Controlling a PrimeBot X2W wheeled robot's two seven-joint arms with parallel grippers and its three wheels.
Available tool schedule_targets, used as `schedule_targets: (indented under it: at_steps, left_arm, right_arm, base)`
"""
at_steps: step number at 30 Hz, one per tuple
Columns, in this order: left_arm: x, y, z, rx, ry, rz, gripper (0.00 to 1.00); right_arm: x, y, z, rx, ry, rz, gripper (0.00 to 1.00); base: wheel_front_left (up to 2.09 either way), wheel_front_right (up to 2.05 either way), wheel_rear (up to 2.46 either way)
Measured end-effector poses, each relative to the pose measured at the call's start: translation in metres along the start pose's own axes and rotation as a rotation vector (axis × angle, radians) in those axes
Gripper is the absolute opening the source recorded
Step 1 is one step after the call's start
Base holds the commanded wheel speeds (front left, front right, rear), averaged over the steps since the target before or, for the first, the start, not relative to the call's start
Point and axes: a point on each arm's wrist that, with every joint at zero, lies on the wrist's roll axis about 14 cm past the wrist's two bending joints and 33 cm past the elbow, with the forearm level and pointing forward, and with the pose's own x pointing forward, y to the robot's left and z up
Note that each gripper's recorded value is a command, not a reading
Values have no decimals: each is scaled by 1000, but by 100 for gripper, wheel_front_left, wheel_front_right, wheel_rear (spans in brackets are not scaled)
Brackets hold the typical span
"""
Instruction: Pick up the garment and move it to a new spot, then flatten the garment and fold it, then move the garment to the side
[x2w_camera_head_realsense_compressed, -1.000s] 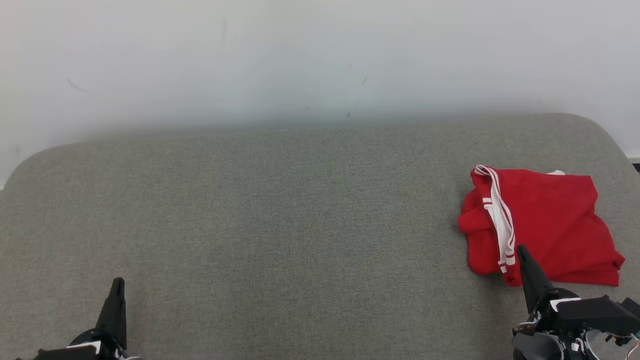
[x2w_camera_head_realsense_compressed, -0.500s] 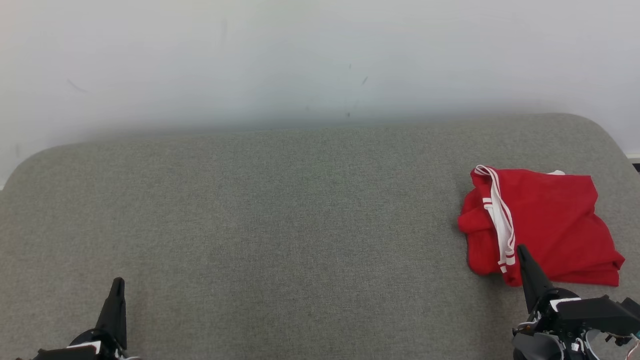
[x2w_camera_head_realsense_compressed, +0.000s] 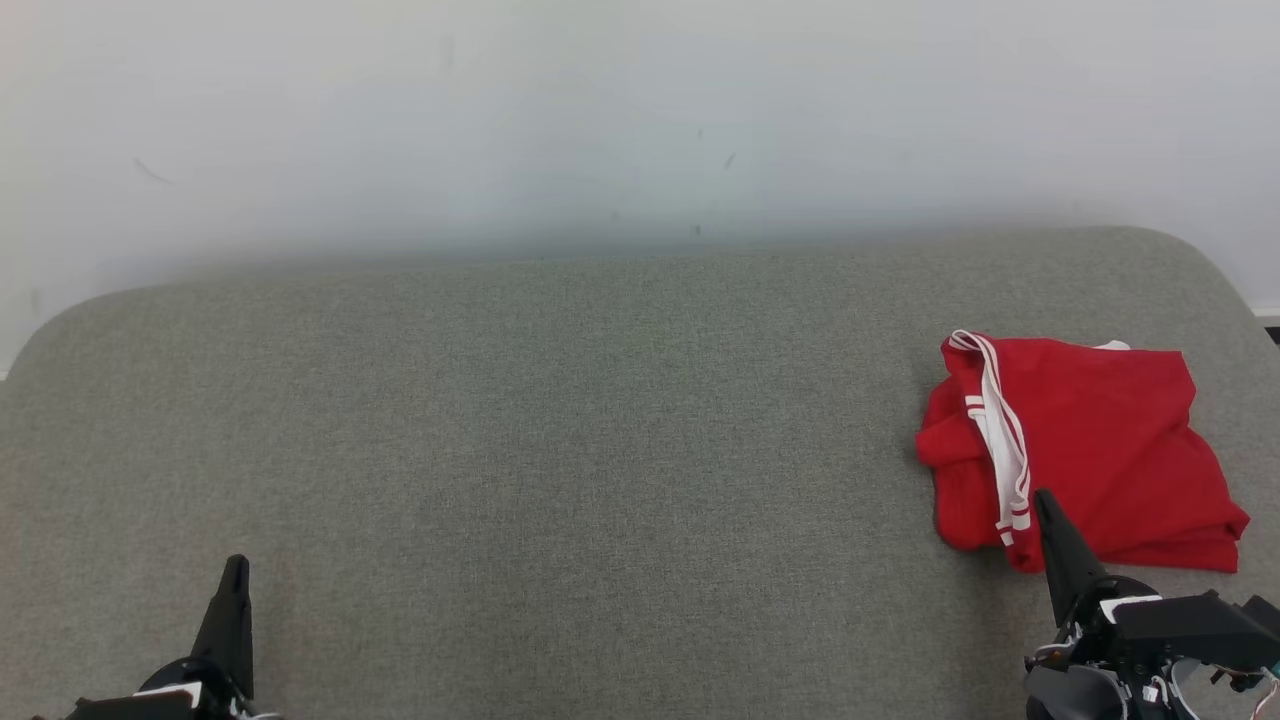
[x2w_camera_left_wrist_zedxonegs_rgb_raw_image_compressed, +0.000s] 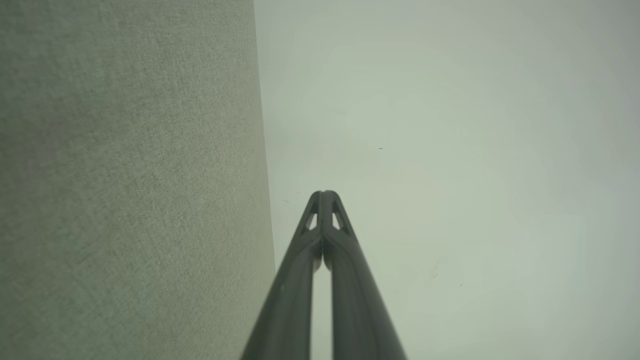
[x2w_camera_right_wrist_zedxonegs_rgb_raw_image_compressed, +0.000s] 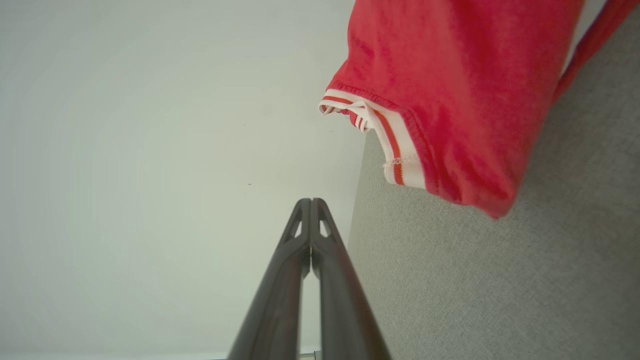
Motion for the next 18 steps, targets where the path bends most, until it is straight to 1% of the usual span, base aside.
schedule_targets:
  at_steps: [18]
  left_arm:
    - [0, 0, 0, 0, 0, 0, 0]
  right_arm:
    - [0, 0, 0, 0, 0, 0, 0]
  base:
    - [0, 0, 0]
